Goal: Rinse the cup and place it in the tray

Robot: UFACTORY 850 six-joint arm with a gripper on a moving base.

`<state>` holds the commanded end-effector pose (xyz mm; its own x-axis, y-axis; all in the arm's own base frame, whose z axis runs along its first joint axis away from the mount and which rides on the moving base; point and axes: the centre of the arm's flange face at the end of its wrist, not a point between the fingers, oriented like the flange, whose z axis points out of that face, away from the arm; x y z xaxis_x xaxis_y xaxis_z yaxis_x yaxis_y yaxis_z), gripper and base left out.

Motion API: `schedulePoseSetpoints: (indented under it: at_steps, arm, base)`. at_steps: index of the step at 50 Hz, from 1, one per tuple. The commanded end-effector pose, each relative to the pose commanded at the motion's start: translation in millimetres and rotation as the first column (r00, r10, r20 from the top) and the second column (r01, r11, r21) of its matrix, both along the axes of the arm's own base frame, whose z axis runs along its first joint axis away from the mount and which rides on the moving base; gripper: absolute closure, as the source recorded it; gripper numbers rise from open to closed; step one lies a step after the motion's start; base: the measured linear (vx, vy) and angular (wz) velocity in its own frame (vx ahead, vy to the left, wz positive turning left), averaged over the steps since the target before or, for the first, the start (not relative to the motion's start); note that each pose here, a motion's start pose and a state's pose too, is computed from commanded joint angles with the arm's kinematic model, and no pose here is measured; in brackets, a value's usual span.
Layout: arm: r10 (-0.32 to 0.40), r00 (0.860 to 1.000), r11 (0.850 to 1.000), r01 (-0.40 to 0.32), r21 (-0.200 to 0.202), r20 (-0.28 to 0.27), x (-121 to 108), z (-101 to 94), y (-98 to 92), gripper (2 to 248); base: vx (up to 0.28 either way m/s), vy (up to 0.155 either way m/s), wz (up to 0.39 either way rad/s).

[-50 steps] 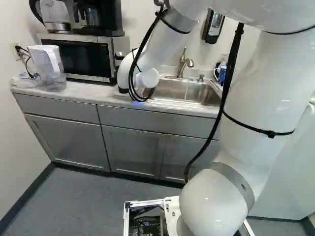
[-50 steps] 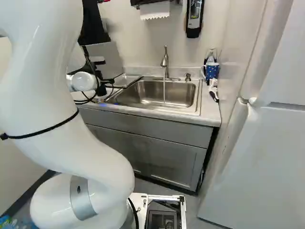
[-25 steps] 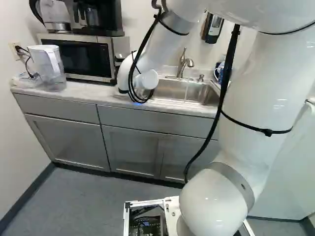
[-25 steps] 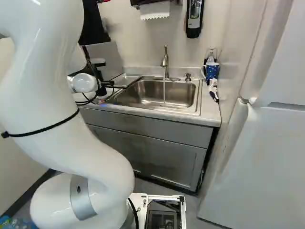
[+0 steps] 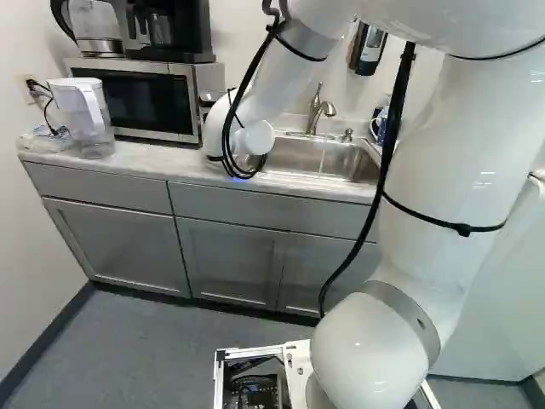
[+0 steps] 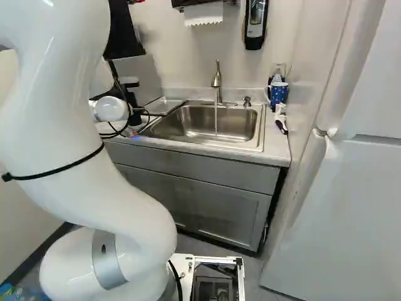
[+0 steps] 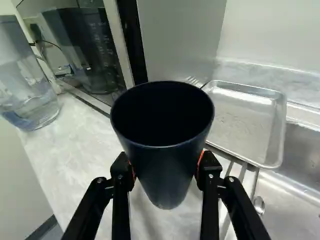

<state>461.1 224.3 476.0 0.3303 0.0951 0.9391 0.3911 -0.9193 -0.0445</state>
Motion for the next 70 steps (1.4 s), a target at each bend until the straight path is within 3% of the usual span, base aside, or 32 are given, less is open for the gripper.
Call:
schedulePoseSetpoints:
  at_steps: [18,62,70]
  arm:
    - [-0.032,0.999,0.999,0.032,0.015,0.03,11,16.2,-13.2,125]
    - [-0.165,0.98,0.986,0.159,0.056,0.114,22,64.1,-80.6,125]
    - [-0.188,0.976,0.982,0.183,0.056,0.114,24,64.1,-92.6,125]
  base:
    - [0.0,0.0,0.0]
    - [0.0,0.0,0.0]
    - [0.0,0.0,0.0]
